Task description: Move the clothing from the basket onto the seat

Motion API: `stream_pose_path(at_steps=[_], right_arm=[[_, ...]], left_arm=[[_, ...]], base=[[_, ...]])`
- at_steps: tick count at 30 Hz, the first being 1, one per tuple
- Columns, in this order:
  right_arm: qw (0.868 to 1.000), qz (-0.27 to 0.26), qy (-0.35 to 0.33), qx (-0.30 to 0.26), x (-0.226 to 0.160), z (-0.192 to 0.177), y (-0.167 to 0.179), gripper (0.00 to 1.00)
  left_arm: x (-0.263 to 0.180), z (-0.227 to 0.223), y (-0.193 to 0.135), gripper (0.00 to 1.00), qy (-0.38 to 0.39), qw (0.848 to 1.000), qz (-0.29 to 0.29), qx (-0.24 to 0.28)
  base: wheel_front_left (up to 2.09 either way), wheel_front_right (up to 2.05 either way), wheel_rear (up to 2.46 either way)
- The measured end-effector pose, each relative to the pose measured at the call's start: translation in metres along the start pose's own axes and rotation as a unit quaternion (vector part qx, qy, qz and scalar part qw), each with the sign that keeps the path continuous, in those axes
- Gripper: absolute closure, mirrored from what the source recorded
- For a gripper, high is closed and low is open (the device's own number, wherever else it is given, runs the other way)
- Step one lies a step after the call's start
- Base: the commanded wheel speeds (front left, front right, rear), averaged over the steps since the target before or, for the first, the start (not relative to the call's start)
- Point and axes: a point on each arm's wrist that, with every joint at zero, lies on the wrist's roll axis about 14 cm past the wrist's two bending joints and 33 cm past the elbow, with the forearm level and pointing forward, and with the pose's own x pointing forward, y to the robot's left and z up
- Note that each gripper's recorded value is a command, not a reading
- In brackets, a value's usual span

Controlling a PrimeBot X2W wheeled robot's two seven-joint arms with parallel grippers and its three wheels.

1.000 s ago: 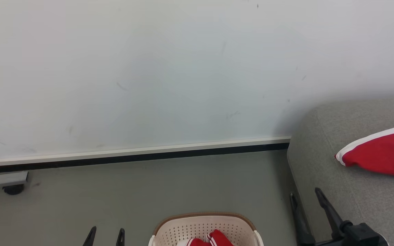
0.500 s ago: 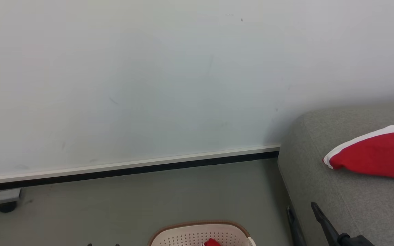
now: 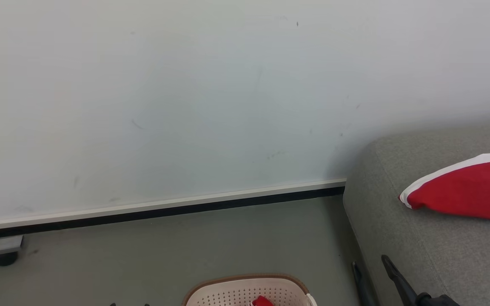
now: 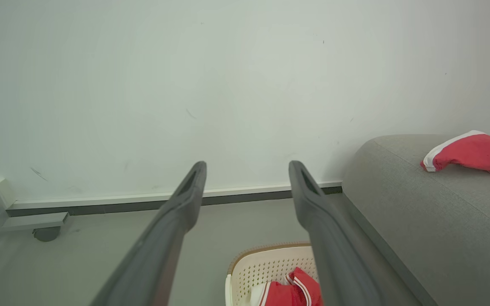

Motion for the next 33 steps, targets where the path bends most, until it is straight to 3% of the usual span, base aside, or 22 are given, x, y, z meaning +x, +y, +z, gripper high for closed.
stream_pose_path(at_steps=[22, 33], right_arm=[[1.0, -0.009, 0.006, 0.006, 0.004, -0.004, -0.007, 0.0], [1.0, -0.017, -0.001, 0.006, 0.017, 0.001, -0.017, 0.0]], left_arm=[[0.006, -0.013, -0.004, 0.0, 0.019, 1.0, -0.011, -0.006], [0.017, -0.045, -0.026, 0.0, 0.064, 0.996, -0.056, -0.017]], base=[[0.0, 0.0, 0.0], [0.0, 0.0, 0.0]])
